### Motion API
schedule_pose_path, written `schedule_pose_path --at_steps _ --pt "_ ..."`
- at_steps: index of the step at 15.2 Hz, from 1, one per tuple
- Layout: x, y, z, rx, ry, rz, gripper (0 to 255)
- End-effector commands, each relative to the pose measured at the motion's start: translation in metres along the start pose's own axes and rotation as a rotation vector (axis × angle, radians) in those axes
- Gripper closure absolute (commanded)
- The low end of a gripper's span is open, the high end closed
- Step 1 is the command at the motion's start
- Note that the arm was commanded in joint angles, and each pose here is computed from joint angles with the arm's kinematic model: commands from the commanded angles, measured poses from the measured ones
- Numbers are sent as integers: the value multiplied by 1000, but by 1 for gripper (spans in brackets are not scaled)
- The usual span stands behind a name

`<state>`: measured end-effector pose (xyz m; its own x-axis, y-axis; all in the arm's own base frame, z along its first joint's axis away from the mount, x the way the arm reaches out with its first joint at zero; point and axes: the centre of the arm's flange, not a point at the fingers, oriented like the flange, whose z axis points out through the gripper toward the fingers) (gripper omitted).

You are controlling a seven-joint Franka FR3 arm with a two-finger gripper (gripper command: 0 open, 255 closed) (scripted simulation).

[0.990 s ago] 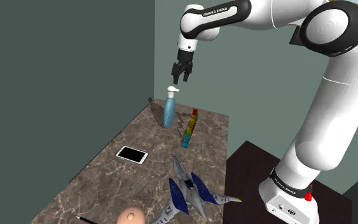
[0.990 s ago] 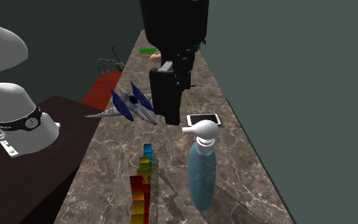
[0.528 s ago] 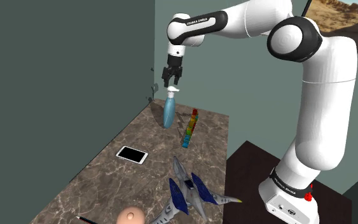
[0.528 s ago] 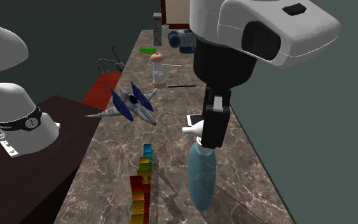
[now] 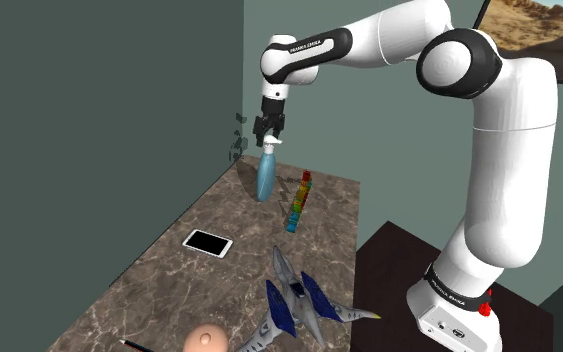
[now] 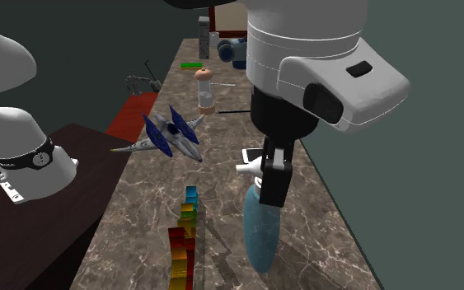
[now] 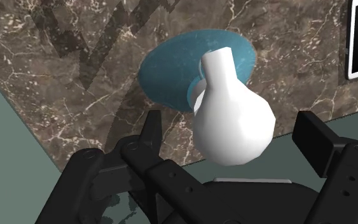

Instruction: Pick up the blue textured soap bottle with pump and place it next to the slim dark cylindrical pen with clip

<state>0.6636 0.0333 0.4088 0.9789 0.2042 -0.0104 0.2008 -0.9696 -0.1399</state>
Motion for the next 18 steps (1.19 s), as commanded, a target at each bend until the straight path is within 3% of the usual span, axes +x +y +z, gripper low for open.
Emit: schedule_pose_path --at_steps 1,5,6,15,18 --pt "0 0 1 0 1 0 0" --pt "0 0 1 0 0 0 0" --pt "0 0 1 0 0 0 255" --pt "0 0 1 0 1 0 255" --pt "0 -2 -15 0 1 0 255"
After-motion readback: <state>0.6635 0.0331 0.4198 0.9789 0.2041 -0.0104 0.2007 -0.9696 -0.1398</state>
